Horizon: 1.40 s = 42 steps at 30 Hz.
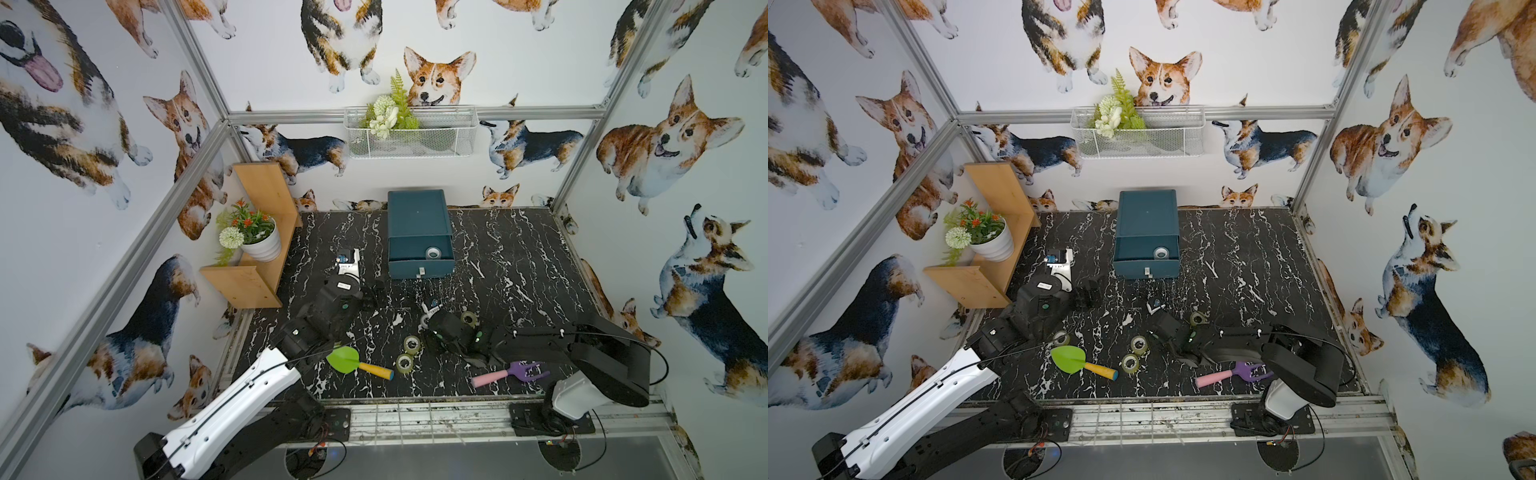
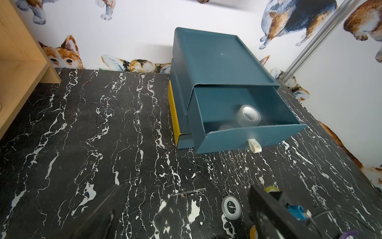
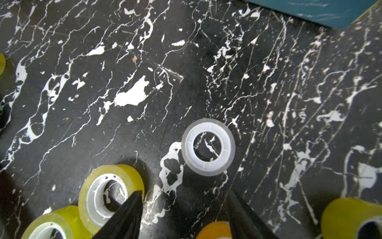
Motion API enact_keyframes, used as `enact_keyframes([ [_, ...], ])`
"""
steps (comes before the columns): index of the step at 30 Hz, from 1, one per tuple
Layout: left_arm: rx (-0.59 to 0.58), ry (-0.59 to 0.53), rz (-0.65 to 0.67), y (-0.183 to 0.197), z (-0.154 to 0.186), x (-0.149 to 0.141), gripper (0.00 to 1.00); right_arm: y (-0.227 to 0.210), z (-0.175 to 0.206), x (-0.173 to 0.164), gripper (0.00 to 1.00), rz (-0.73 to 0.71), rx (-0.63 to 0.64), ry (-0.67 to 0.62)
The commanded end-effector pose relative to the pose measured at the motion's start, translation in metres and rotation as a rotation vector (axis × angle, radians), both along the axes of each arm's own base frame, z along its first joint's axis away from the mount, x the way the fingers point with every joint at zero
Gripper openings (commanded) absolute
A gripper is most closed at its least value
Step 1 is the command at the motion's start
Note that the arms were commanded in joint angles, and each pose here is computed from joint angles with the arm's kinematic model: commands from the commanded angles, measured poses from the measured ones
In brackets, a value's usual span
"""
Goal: Place the transparent tape into the drawer according to color
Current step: Move the tape to the center of the board, then pick up the tape from the center of the board.
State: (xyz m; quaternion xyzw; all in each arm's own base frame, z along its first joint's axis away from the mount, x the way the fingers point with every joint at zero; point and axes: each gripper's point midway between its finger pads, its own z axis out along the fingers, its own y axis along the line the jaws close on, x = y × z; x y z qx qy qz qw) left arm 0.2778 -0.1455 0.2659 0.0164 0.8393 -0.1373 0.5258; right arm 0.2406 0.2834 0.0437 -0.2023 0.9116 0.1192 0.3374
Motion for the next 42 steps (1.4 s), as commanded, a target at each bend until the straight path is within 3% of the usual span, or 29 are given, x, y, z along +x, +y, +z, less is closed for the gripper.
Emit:
enact_keyframes([
  [1,0.001,-0.015,0.001,0.000,0.004,0.002,0.99,0.001,0.009,0.013,0.70,-0.027,-0.008,-0.052],
  [11,0.004,-0.017,0.012,0.003,0.003,0.000,0.99,0.009,-0.011,0.035,0.69,-0.068,0.006,0.032],
  [23,0.005,-0.012,0.009,0.002,0.001,0.001,0.99,-0.008,-0.035,0.031,0.64,-0.103,-0.036,0.087],
  [35,0.007,-0.007,0.010,0.001,0.000,0.002,1.00,-0.020,-0.042,0.023,0.67,-0.106,-0.139,0.084],
  [42,0.005,-0.009,0.014,0.002,0.000,0.002,0.99,-0.033,-0.057,0.016,0.58,-0.117,-0.203,0.093],
])
